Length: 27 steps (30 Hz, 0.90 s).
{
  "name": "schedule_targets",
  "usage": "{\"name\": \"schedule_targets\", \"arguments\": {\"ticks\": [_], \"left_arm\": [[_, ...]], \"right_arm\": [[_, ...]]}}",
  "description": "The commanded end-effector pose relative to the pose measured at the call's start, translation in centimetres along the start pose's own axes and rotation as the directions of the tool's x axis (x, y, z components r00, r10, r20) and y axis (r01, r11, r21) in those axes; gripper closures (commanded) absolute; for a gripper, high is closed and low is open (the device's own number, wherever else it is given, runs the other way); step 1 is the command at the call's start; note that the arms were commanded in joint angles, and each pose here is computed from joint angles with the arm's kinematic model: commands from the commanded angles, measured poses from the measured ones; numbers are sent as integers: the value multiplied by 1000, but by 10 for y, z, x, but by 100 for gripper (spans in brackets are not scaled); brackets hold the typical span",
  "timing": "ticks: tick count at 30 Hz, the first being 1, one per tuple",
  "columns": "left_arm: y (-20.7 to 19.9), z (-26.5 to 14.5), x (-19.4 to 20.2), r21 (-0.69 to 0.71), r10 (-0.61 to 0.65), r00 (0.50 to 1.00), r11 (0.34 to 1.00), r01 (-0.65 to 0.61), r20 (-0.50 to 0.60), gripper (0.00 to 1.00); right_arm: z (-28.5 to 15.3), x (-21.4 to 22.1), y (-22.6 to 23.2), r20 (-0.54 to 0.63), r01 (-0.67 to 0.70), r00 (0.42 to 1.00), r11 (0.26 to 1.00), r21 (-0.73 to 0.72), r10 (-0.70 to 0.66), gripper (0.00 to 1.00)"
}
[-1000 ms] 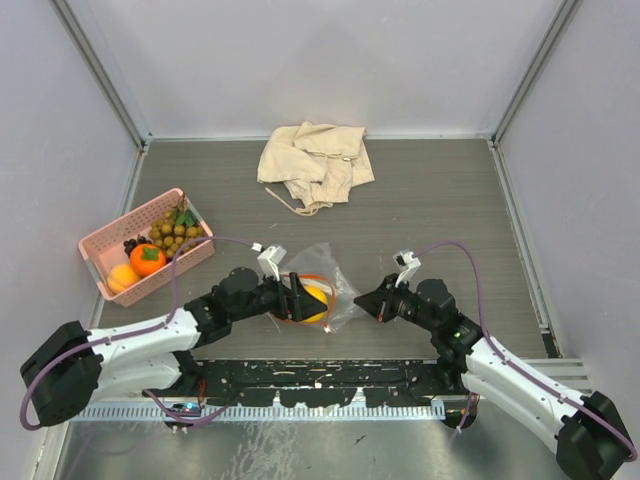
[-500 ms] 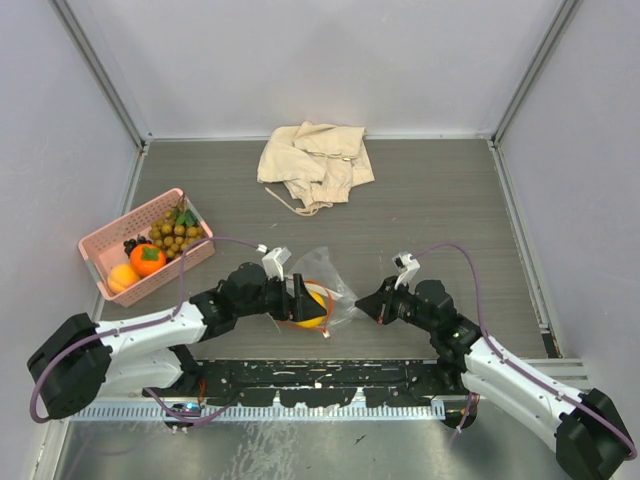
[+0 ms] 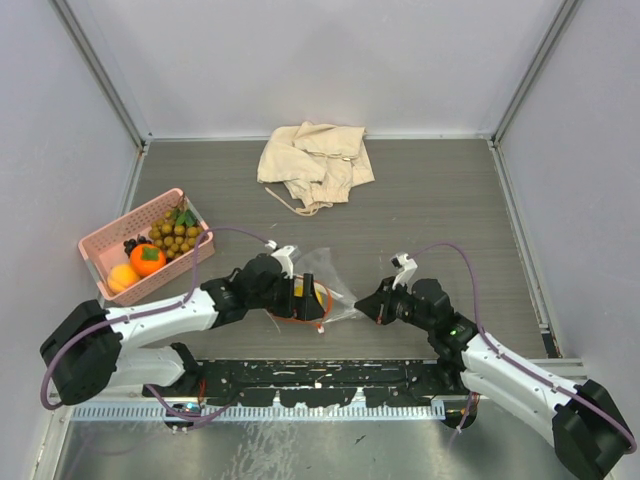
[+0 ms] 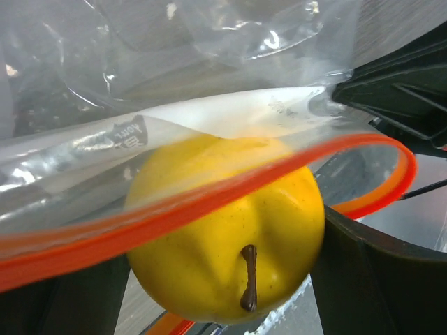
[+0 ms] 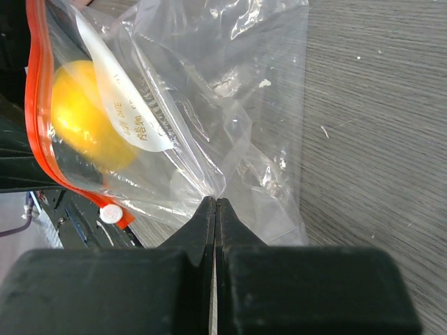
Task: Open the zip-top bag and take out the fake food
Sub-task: Pick up the fake fruit from the zipper food storage bag.
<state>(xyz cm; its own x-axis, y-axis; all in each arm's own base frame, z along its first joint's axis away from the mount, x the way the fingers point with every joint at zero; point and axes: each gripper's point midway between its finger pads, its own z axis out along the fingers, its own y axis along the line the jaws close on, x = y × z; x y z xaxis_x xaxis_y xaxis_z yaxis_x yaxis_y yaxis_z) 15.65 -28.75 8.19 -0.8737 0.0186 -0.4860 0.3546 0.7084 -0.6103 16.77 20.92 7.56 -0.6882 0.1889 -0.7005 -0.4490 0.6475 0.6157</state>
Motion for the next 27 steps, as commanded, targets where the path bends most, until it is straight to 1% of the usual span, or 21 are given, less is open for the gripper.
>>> {"name": "schedule_targets", "arguments": {"ticks": [1, 5, 6, 8, 11, 12, 14, 16, 17, 22, 27], "left_arm": [[23, 1, -1, -116, 25, 1000, 993, -25, -1, 5], [25, 2, -2, -121, 26, 1000, 992, -25, 4, 4], [25, 2, -2, -123, 26, 1000, 992, -25, 8, 5], [27, 0, -4, -133, 26, 999, 991, -23, 22, 10], [25, -3, -9, -134, 27, 999, 991, -21, 46, 11], [24, -5, -9, -132, 29, 998, 991, -22, 52, 14], [21, -9, -14, -123, 29, 997, 992, -19, 76, 27], [18, -13, -18, -108, 27, 994, 994, -16, 102, 33], [16, -16, -19, -99, 22, 993, 995, -11, 114, 34], [6, -29, -30, -29, -20, 978, 999, 27, 210, 34], [1, -38, -36, 66, -107, 955, 994, 93, 277, 34]], "right_arm": [[1, -3, -6, 15, 38, 999, 999, 26, -39, 99], [0, -1, -8, 11, 42, 999, 999, 30, -43, 99], [0, -1, -7, 11, 44, 999, 999, 30, -44, 99], [0, -1, -7, 11, 46, 999, 998, 31, -47, 99], [0, -1, -8, 10, 50, 999, 998, 35, -51, 99], [0, -1, -8, 10, 53, 999, 998, 36, -53, 99], [0, -1, -10, 9, 58, 998, 997, 47, -58, 99], [-1, -1, -12, 9, 65, 998, 996, 61, -66, 99], [-2, -2, -13, 10, 68, 998, 995, 69, -69, 99], [-5, -6, -15, 22, 83, 996, 992, 94, -86, 99], [-6, -8, -12, 26, 104, 994, 991, 87, -107, 99]]}}
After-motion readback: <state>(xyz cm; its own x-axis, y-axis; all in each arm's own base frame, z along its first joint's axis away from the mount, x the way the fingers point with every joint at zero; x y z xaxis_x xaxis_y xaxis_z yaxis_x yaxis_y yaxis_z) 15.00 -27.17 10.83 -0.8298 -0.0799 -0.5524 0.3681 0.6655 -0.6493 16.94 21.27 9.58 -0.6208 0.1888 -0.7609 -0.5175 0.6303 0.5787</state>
